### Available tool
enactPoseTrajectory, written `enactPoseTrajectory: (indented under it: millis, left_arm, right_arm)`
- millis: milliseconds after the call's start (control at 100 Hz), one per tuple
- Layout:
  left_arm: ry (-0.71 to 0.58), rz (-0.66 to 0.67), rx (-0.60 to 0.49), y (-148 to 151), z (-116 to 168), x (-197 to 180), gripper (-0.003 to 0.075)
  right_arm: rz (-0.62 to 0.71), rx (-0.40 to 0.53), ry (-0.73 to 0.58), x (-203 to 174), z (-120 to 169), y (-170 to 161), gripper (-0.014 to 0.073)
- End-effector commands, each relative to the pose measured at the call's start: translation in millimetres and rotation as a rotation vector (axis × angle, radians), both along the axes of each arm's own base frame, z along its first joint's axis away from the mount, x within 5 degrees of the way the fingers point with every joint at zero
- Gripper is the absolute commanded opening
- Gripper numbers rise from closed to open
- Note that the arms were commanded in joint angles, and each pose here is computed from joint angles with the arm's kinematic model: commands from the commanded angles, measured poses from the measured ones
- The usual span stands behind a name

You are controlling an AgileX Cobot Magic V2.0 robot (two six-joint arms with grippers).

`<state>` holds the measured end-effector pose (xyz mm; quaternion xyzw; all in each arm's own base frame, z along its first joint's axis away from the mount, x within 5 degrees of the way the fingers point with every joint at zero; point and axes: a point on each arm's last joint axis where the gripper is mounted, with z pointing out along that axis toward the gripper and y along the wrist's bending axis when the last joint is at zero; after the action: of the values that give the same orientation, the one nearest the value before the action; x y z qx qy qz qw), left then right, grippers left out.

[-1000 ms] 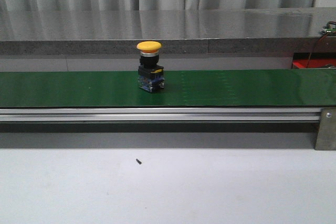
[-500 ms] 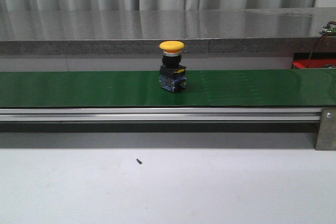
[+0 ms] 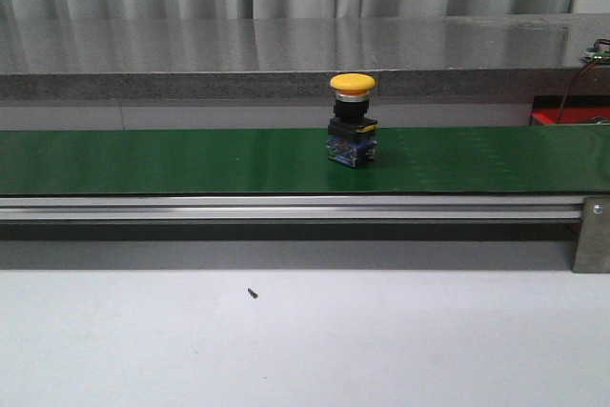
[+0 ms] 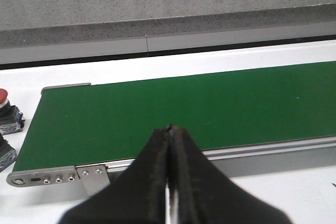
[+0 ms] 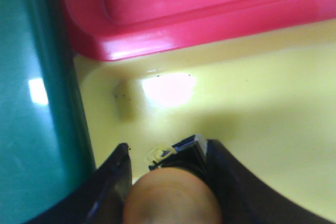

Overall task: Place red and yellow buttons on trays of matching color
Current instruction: 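Carry the yellow button into the yellow tray and open the right gripper, then grasp the second yellow button at the conveyor end with the right gripper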

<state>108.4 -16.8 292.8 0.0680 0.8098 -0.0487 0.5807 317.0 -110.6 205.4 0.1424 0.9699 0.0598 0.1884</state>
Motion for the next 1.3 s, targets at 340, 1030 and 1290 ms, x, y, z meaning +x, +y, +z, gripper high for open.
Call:
enactPoseTrajectory:
  millis: [340,1030,1290]
  left_arm:
    - [-0.1,0.008,-0.026,0,16,2,-0.002]
    - [-0.1,0.008,-0.026,0,16,2,-0.0019]
    - [-0.1,0.008,-0.026,0,16,2,-0.002]
  right_arm:
    - [-0.012,-0.035,-0.095,3,20,-3,0.0458]
    - [0.364,-0.096,-0.342,-2,103,78,0.0459]
    - [0.566,-0.122,-0.385,2,105,125,0.0546]
